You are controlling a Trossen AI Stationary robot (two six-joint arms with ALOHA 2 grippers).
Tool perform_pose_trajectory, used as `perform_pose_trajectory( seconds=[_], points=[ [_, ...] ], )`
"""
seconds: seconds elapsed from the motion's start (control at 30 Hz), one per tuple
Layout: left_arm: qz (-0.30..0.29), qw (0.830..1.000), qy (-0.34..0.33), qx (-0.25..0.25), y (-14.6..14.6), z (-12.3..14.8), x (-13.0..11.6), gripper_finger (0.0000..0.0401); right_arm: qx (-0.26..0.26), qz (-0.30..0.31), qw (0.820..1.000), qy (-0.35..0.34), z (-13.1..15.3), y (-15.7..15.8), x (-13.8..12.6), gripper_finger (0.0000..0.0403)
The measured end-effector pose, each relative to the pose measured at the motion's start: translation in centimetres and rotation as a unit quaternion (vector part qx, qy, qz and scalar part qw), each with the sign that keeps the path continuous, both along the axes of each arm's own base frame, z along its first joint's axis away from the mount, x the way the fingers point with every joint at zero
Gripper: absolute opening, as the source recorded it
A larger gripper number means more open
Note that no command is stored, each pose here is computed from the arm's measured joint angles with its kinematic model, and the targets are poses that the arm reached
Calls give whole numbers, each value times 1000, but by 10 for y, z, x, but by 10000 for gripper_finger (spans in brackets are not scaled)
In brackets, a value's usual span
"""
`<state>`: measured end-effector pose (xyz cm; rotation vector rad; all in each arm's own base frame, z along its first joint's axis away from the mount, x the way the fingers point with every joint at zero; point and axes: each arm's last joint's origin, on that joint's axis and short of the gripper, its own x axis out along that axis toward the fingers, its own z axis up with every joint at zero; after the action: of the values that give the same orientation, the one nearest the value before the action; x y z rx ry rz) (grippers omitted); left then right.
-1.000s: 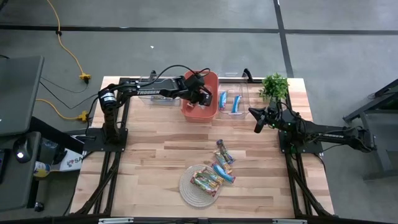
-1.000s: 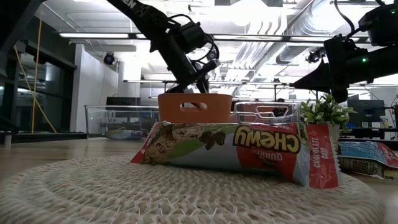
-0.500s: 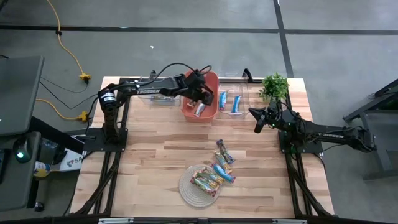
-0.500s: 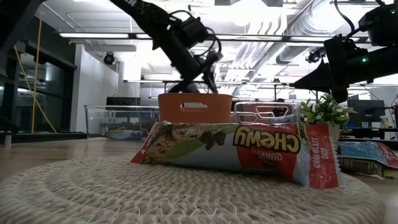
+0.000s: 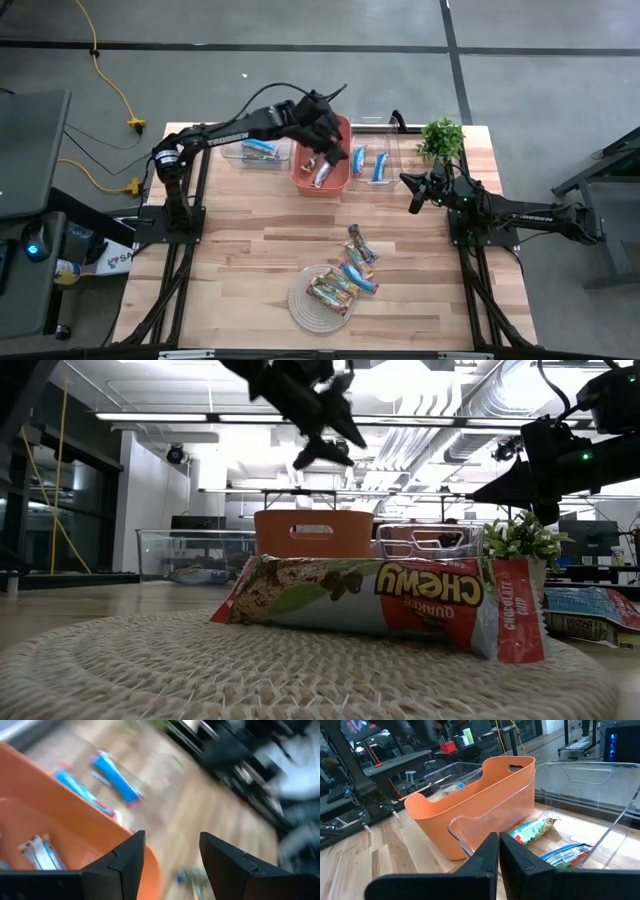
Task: Pick and place Granola Bars by type
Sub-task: Put the red granola bar into the right transparent bin
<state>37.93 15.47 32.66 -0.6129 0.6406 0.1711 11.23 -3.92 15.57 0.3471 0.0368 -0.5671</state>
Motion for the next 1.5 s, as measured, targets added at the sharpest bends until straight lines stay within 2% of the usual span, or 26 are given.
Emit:
perform_pose_trajectory(
  seconds=[0.17, 0.3, 0.5, 0.77, 0.97, 1.1, 1.3, 1.37, 1.5],
  points=[
    [-128, 991, 26, 33, -27, 20, -22, 185, 0, 0, 1000, 0, 0, 0, 0, 0],
    [-193, 977, 66, 54, -54, 29, -40, 185, 0, 0, 1000, 0, 0, 0, 0, 0],
    [-278, 954, 75, 80, -103, 42, -51, 185, 0, 0, 1000, 0, 0, 0, 0, 0],
    [-340, 914, 119, 188, -170, 40, -53, 185, 0, 0, 1000, 0, 0, 0, 0, 0],
    [-356, 883, 127, 280, -215, 39, -56, 185, 0, 0, 1000, 0, 0, 0, 0, 0],
    [-369, 870, 106, 308, -242, 41, -59, 185, 0, 0, 1000, 0, 0, 0, 0, 0],
    [-430, 822, 99, 360, -281, 28, -57, 185, 0, 0, 1000, 0, 0, 0, 0, 0],
    [-450, 809, 101, 364, -292, 21, -56, 185, -1, 0, 1000, -2, 0, 0, 0, 0],
    [-477, 795, 109, 358, -311, 3, -49, 185, 0, 1, 1000, -1, 0, 0, 0, 0]
  ],
)
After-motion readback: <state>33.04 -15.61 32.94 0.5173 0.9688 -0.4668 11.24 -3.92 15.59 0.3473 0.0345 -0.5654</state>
